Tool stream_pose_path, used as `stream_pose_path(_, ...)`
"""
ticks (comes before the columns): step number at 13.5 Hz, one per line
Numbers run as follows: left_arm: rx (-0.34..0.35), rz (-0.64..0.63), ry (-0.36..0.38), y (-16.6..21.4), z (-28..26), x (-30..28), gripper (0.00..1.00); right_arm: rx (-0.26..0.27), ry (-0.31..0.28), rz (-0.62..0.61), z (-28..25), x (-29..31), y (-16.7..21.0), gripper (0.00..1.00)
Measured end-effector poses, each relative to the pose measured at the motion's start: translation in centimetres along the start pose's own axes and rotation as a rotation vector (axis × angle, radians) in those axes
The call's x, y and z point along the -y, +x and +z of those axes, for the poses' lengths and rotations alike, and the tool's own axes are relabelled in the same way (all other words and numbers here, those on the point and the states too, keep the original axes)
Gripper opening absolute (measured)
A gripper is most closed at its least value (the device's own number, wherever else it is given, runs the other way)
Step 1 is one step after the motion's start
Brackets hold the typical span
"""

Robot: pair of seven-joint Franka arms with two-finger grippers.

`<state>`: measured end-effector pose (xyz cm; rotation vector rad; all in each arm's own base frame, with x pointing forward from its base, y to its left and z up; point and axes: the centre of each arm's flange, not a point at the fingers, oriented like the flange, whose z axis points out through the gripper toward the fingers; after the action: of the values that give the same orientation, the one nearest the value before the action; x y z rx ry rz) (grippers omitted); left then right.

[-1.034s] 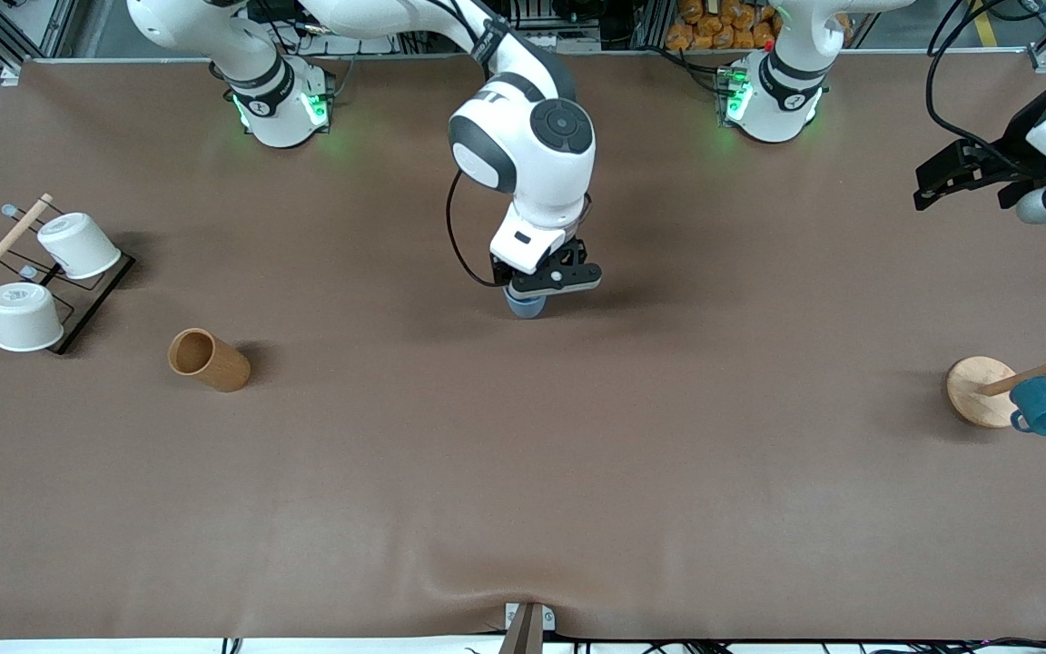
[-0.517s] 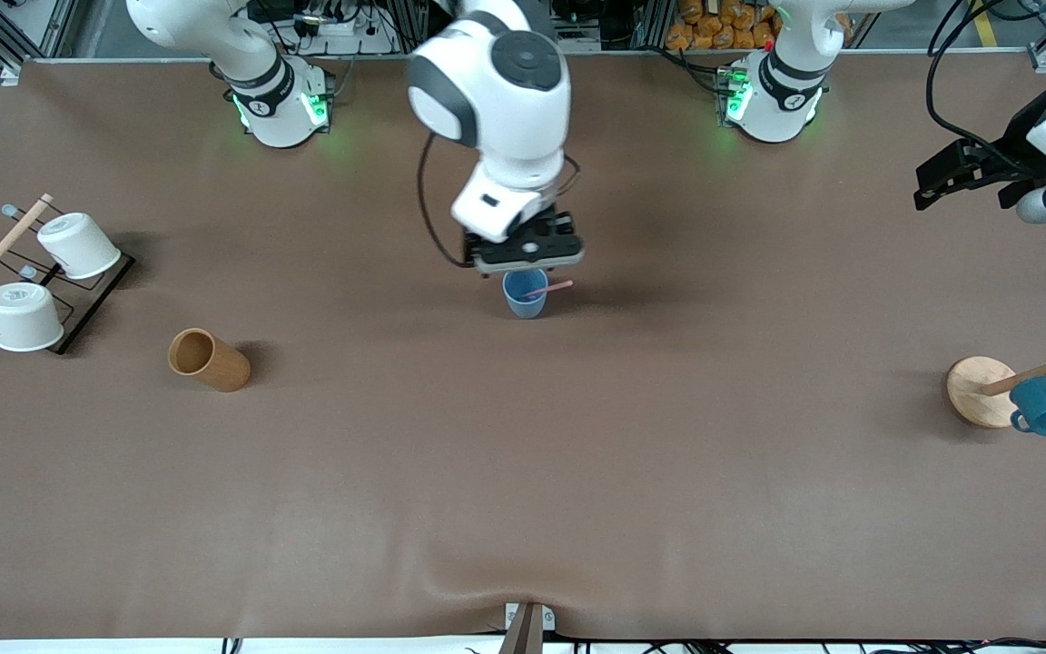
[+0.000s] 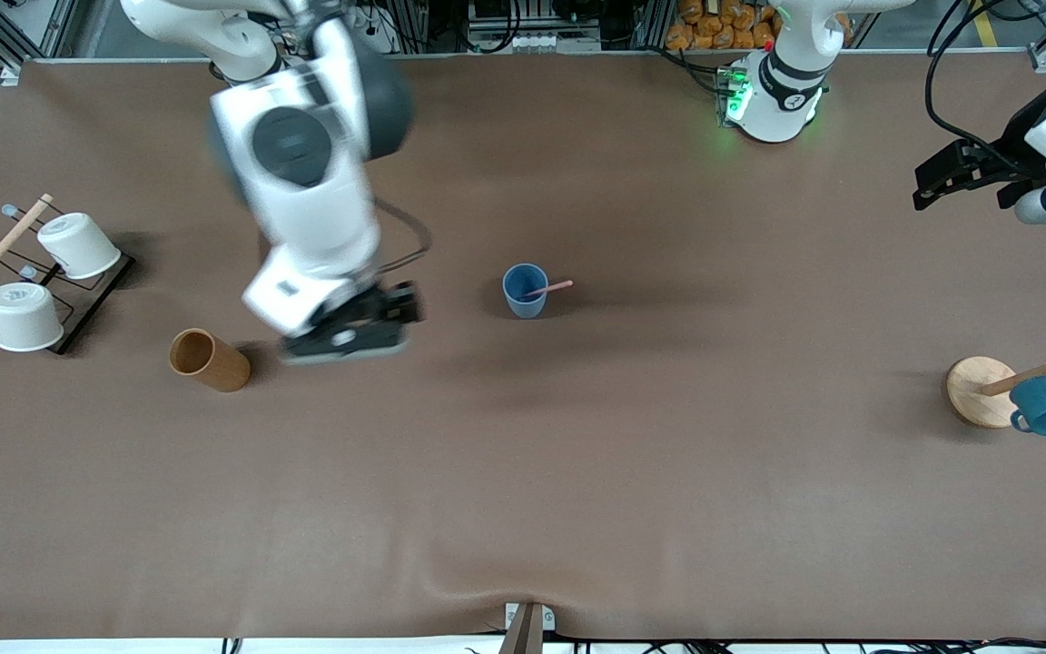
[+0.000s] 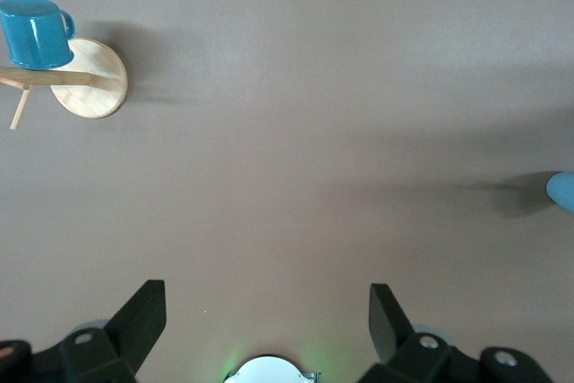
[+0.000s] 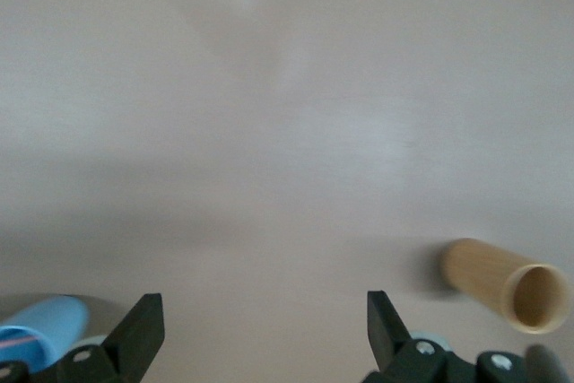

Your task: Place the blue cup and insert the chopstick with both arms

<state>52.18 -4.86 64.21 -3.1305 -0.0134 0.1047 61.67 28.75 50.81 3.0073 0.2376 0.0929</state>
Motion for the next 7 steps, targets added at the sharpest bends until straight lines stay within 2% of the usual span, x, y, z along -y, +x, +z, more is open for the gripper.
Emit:
stream_pose_path(2, 0.004, 0.0, 0.0, 0.1, 0.2, 0.0, 1.0, 0.037, 0.013, 0.011, -0.6, -6.9, 0.5, 1.0)
stream_pose_path(4, 0.006, 0.0, 0.0, 0.3, 0.5, 0.0, 1.0, 0.078, 0.08, 0.045, -1.7, -14.0, 0.1, 1.0)
stream_pose_path(7, 0.006, 0.001, 0.0, 0.5, 0.7, -0.1, 1.0, 0.156, 0.123, 0.128, -4.0, -24.3, -2.9, 1.0)
